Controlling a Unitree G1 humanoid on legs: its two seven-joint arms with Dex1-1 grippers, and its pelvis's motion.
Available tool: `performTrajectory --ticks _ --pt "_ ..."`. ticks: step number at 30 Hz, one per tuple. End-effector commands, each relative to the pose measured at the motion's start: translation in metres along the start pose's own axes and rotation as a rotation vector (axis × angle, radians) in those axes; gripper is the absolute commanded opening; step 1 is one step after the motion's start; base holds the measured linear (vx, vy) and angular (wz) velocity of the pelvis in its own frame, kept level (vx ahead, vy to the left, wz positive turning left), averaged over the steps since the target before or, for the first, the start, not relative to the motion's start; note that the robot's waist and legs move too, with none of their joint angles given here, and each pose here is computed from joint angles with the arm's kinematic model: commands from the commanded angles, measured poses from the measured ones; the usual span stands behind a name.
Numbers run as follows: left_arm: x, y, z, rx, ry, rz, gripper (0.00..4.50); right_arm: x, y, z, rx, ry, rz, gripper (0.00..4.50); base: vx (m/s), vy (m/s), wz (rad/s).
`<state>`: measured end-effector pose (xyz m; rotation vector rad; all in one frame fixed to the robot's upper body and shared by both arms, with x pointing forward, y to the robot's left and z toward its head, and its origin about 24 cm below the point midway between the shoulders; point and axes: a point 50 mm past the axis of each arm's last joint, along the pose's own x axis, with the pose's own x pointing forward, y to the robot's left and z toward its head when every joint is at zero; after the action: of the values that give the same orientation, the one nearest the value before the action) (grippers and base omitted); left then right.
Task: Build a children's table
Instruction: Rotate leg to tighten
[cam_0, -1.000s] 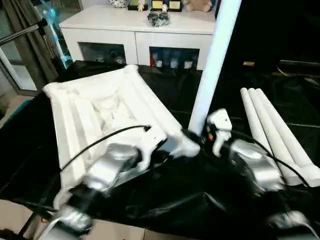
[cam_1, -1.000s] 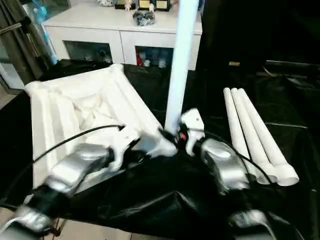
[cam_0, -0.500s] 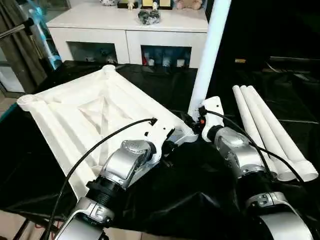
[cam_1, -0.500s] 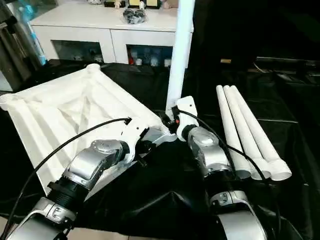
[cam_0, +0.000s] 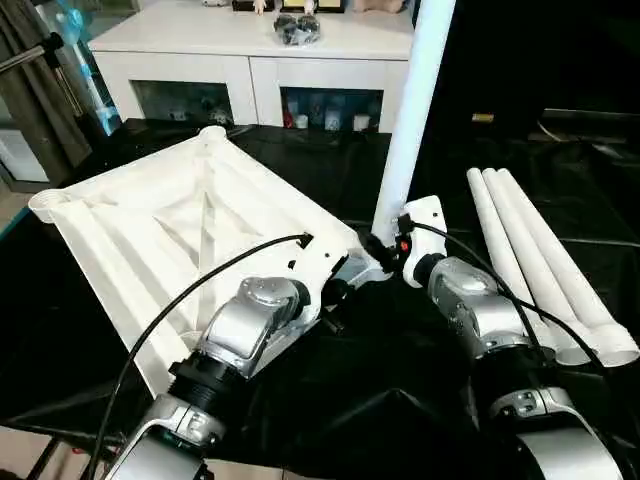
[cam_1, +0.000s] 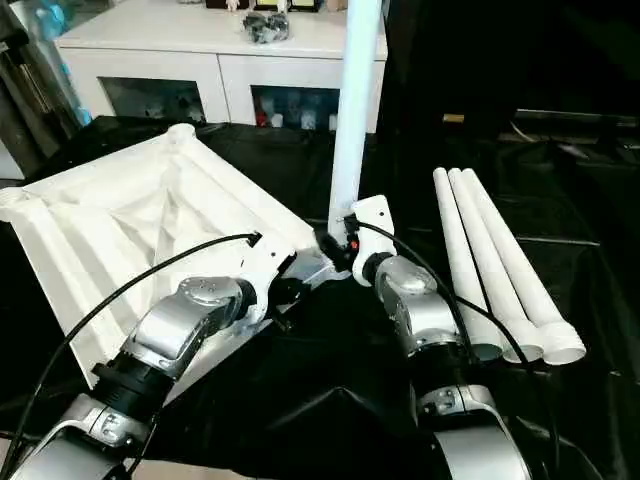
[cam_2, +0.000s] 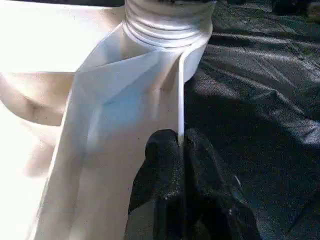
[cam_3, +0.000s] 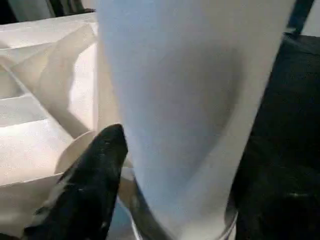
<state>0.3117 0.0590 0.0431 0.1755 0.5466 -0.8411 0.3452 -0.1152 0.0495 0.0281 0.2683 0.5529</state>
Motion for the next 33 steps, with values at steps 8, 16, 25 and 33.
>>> performTrajectory --ticks 8,16,25,33 --pt "-0.010 -0.011 0.022 0.097 -0.123 -0.133 0.00 -0.019 0.023 -0.021 0.006 0.179 0.336 3.95 0.000 0.000 0.00" --pt "-0.026 -0.015 0.014 0.155 -0.141 -0.307 0.00 -0.051 0.012 -0.011 -0.097 0.235 0.520 3.95 0.000 0.000 0.00" --pt "-0.045 -0.013 0.004 0.226 -0.108 -0.461 0.00 -0.072 0.009 -0.010 -0.137 0.313 0.636 3.95 0.000 0.000 0.00" --pt "-0.049 -0.008 0.003 0.239 -0.097 -0.465 0.00 -0.076 0.010 -0.013 -0.159 0.350 0.659 3.25 0.000 0.000 0.00"
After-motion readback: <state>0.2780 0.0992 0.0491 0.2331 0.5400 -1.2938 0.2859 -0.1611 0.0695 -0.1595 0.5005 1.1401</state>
